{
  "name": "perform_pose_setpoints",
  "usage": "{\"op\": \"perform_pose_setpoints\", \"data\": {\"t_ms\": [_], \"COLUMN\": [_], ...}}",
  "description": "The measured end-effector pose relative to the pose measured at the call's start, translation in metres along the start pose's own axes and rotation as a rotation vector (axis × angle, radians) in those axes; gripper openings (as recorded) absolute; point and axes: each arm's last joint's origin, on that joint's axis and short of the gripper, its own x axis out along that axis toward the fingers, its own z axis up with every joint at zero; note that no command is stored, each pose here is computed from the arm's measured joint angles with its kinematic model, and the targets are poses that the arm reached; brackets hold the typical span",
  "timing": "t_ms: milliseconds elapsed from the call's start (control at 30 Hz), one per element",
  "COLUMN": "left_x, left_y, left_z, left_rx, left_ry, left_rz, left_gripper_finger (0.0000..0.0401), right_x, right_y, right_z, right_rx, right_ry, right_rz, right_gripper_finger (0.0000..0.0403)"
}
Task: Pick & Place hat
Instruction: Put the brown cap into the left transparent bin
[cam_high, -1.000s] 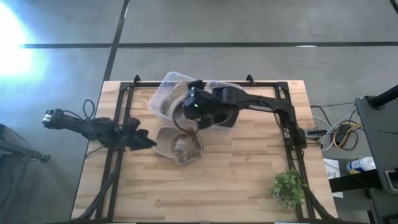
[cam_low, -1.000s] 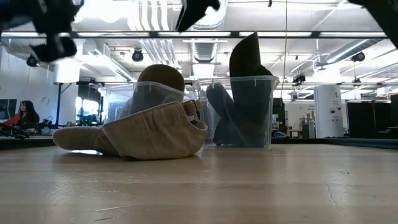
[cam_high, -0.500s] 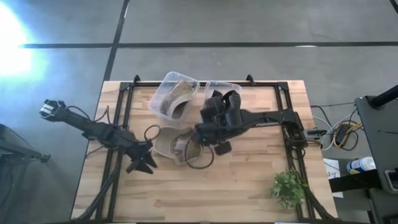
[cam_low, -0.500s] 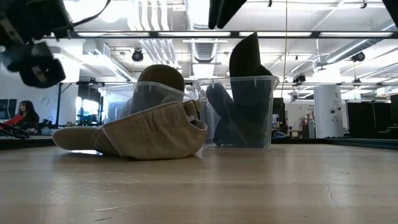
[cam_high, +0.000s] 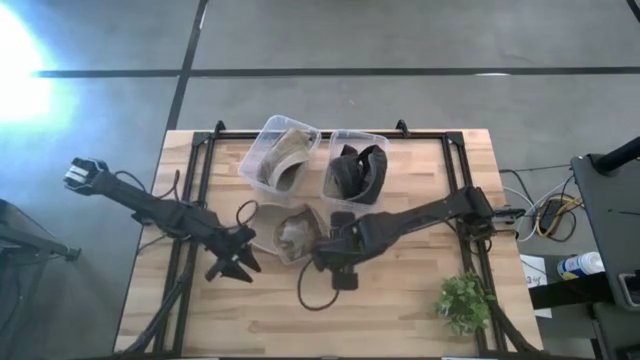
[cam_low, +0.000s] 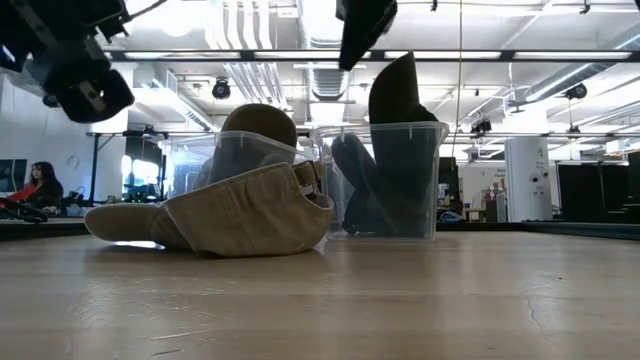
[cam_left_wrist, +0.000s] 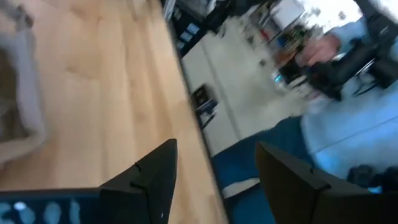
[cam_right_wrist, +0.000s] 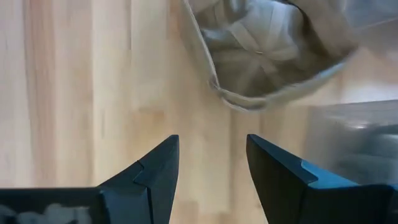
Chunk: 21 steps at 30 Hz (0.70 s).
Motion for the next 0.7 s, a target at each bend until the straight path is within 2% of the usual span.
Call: {"op": "perform_pose_setpoints", "data": {"t_ms": [200, 267, 367, 500, 600, 700], "left_x": [0.005, 0.006, 0.006, 0.004, 0.008, 0.013], "left_y": [0.005, 0.007, 0.013, 0.021, 0.029, 0.041], "left_z": [-0.006, -0.007, -0.007, -0.006, -0.009, -0.019], "left_rx": [0.025, 0.039, 0.100, 0.270, 0.385, 0.428], "left_ry": [0.071, 0.094, 0.138, 0.232, 0.272, 0.339], "left_rz": [0.023, 0.077, 0.287, 0.572, 0.682, 0.763], "left_gripper_finger": [0.0209, 0.0209, 0.0207, 0.0207, 0.0207, 0.0207], "right_x": [0.034, 0.044, 0.060, 0.080, 0.094, 0.108], "right_y": [0.018, 0.021, 0.022, 0.019, 0.016, 0.014], "right_z": [0.006, 0.009, 0.008, -0.002, -0.007, -0.012], "right_rx": [0.240, 0.287, 0.303, 0.228, 0.192, 0.236], "right_ry": [-0.199, -0.284, -0.344, -0.335, -0.350, -0.407], "right_rz": [0.003, 0.007, 0.024, 0.000, -0.007, -0.004], "right_gripper_finger": [0.0182, 0.0182, 0.0183, 0.0182, 0.0182, 0.0182]}}
